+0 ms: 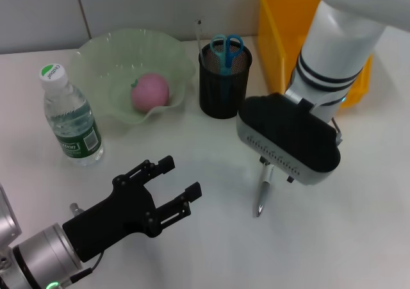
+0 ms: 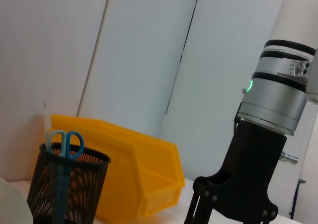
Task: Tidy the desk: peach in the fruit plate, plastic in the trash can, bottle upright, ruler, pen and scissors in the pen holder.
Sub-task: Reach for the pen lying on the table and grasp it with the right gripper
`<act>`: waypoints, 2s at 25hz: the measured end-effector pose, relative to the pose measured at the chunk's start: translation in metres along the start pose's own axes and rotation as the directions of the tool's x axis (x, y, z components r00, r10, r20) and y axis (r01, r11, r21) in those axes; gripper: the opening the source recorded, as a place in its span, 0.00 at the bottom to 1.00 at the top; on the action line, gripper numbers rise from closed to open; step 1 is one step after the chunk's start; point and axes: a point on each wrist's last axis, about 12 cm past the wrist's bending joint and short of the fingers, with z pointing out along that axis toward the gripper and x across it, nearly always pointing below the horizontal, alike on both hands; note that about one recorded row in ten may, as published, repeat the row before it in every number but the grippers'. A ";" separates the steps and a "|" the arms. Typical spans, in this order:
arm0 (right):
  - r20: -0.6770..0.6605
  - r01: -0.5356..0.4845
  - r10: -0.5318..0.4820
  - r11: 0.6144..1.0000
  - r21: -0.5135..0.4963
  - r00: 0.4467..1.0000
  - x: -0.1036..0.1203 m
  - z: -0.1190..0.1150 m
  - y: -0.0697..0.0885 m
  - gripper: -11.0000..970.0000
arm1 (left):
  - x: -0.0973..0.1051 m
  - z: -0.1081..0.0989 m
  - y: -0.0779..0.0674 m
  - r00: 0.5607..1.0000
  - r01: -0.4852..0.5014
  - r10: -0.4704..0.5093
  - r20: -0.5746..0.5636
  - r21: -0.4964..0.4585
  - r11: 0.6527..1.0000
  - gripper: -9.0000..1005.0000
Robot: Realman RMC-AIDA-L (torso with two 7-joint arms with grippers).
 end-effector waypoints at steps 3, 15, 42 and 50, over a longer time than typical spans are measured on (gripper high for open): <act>-0.003 0.019 -0.019 1.000 -0.004 1.000 -0.001 0.004 0.000 0.56 | 0.000 -0.001 0.000 1.000 -0.001 0.001 -0.005 0.002 1.000 0.75; -0.009 0.110 -0.110 0.994 0.012 0.994 -0.001 0.018 -0.005 0.56 | 0.005 -0.008 -0.002 1.000 0.013 -0.013 -0.005 -0.022 1.000 0.75; 0.010 0.157 -0.157 0.988 -0.004 0.988 -0.006 0.030 -0.008 0.41 | 0.003 -0.008 -0.002 1.000 0.020 -0.019 0.014 -0.033 0.999 0.75; 0.006 0.159 -0.159 0.987 -0.021 0.987 -0.005 0.035 -0.008 0.37 | 0.004 -0.008 -0.002 1.000 0.021 -0.021 0.016 -0.034 0.999 0.75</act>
